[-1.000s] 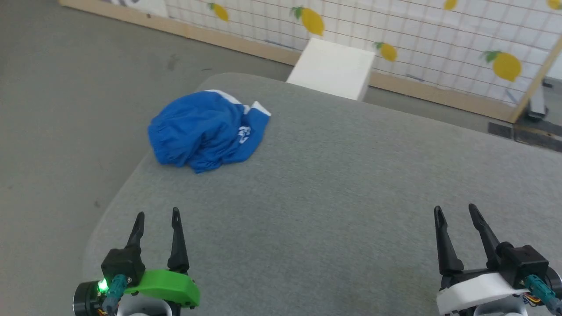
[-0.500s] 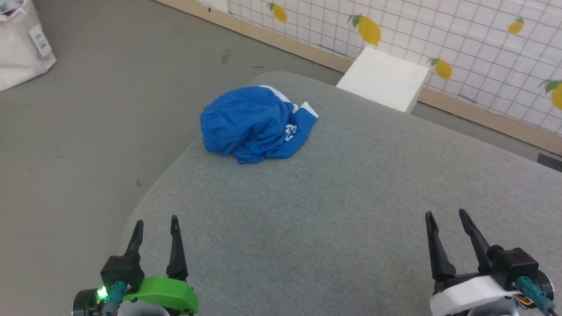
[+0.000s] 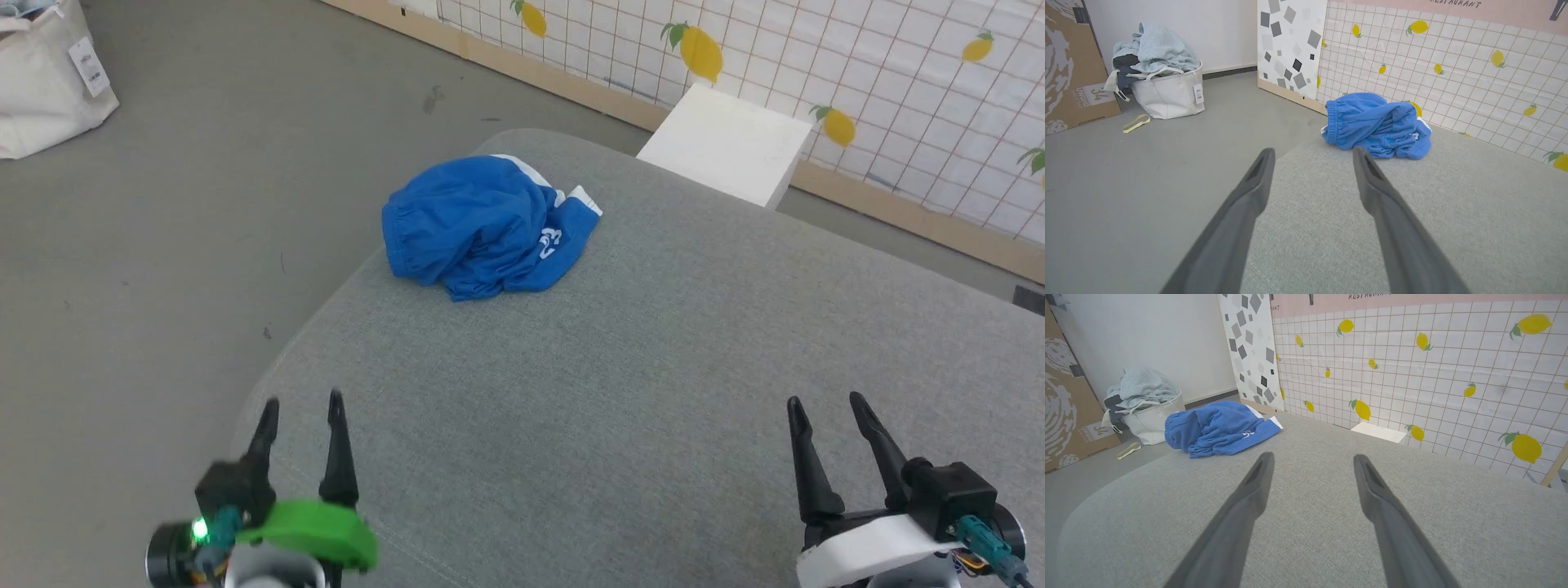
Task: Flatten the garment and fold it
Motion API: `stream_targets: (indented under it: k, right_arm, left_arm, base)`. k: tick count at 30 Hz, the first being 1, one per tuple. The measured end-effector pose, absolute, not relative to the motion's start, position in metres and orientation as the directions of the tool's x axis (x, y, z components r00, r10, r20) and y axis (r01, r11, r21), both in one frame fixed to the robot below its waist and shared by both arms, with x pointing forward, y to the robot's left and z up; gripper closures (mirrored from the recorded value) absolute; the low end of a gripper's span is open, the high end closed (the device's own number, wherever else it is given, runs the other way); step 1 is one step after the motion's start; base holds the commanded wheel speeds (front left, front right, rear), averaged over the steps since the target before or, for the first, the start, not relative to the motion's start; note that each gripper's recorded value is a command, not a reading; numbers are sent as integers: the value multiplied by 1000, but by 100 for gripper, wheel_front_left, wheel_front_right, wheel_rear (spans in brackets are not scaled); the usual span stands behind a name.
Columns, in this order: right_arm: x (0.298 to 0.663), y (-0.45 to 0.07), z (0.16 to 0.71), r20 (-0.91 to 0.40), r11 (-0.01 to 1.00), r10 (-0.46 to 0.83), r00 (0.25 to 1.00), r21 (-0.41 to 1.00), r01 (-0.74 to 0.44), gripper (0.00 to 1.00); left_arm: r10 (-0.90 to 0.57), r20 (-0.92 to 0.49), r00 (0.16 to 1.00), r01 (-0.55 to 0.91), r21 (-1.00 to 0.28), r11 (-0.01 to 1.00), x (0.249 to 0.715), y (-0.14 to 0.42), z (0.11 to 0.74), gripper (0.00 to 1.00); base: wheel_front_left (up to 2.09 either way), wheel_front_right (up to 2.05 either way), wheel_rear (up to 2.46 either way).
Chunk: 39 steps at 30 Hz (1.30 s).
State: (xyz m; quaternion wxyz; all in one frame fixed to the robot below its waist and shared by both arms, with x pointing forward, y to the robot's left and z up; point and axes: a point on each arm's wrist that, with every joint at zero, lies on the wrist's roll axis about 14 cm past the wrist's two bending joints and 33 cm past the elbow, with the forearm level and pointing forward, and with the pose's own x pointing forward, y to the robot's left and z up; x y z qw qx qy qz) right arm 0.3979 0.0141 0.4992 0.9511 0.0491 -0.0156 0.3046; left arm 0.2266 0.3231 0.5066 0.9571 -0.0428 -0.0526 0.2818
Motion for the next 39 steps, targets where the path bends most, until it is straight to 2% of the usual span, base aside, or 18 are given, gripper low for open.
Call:
stream_targets:
  k: [8,14,22,27,28,29,31,35,39]
  right_arm:
    - [405,8,491,34,820,567,823,67,-568,0]
    - [420,-1,489,16,839,542,840,42,-542,0]
    - [440,-31,475,-26,885,465,885,27,-464,0]
    - [451,-54,458,-61,914,405,912,29,-404,0]
    - [452,-58,453,-74,918,396,915,32,-395,0]
    - [455,-77,433,-121,937,350,929,32,-348,0]
    - [455,-84,424,-141,943,333,932,33,-332,0]
    - [455,-94,410,-176,952,306,936,34,-305,0]
    - [454,-102,400,-200,958,286,937,33,-286,0]
  left_arm:
    - [488,196,851,-472,-124,873,290,344,558,0]
    - [473,175,864,-455,-134,881,346,372,580,0]
    - [406,-123,906,-423,-192,886,425,384,551,0]
    - [335,-336,880,-410,-183,894,463,377,514,0]
    - [320,-378,869,-408,-180,895,469,374,504,0]
    - [256,-571,780,-407,-153,900,484,357,450,0]
    - [218,-664,715,-395,-127,910,482,348,424,0]
    - [165,-770,617,-369,-97,924,479,332,386,0]
    - [147,-794,591,-350,-88,933,483,325,371,0]
  base:
    - [0,0,0]
    - [0,0,0]
    - [0,0,0]
    - [0,0,0]
    - [0,0,0]
    - [0,0,0]
    - [0,0,0]
    - [0,0,0]
    - [0,0,0]
